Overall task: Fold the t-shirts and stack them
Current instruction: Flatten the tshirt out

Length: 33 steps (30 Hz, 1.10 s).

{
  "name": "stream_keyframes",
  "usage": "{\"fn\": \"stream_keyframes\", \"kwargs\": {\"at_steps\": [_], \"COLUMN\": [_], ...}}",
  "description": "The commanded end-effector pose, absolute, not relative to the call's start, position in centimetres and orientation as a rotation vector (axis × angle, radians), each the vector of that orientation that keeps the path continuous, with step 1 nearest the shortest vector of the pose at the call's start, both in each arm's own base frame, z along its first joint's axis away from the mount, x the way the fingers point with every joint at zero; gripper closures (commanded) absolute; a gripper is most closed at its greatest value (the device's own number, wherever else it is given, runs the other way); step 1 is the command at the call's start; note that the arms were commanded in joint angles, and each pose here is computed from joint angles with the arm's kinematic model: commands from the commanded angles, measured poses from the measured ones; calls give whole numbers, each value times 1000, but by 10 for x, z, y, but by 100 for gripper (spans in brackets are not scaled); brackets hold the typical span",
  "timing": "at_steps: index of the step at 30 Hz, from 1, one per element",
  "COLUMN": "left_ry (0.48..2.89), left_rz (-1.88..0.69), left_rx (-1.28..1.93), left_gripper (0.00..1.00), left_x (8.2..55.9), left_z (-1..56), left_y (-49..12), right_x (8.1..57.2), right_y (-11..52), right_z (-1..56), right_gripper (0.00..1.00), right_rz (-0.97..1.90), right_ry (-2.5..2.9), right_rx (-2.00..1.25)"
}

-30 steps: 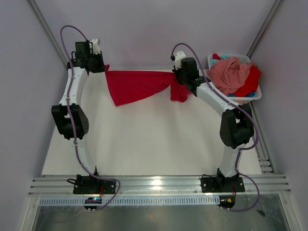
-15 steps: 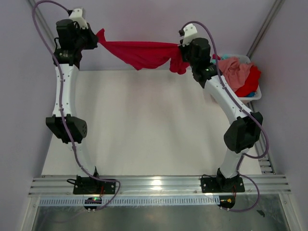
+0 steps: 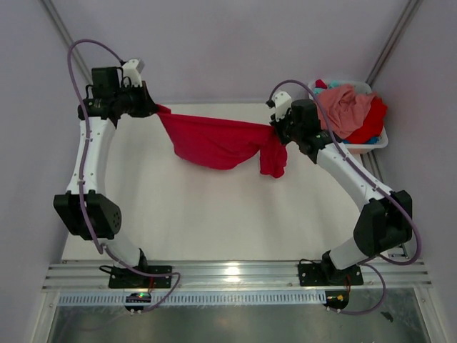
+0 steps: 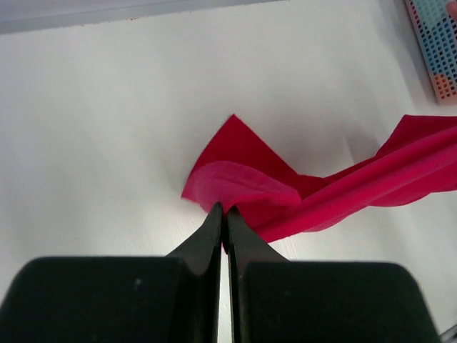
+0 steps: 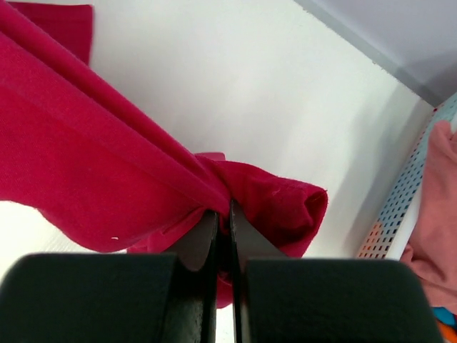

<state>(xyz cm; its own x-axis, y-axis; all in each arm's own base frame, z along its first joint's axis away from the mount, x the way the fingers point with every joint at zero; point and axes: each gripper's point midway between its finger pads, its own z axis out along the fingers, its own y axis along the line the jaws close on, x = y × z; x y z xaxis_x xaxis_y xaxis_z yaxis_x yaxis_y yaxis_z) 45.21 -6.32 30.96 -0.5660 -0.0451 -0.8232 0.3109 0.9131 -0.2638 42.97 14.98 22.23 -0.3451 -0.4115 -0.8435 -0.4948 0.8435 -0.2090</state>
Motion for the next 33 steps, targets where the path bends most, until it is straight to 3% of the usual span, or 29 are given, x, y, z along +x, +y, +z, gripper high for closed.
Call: {"fn": "stream_keyframes", "kwargs": {"at_steps": [1, 6, 16, 21, 27, 29, 33], "left_ry": [2096, 2142, 1986, 1876, 1835, 1810, 2013], "left_rz": [-394, -407, -269, -125, -167, -196, -342], "left_rx": [202, 187, 18, -111, -124, -94, 69], "left_gripper": [100, 100, 100, 100, 100, 100, 100], "left_x": [455, 463, 570, 601, 588, 568, 498], "left_z": [328, 311, 333, 326, 322, 335, 304], "left_y": [-38, -37, -7, 23, 17, 9, -24], "right_x": [437, 451, 549, 565, 546, 533, 475], "right_y": [125, 132, 117, 106, 89, 91, 114], "right_z": [231, 228, 252, 276, 280, 263, 251], "right_gripper": [97, 97, 97, 97, 97, 97, 97], "right_rz": [25, 40, -182, -206, -216, -202, -17], "right_ry": [1987, 2003, 1914, 1780, 1734, 1771, 1806], "right_rx": [-643, -644, -404, -211, -83, -131, -337]}}
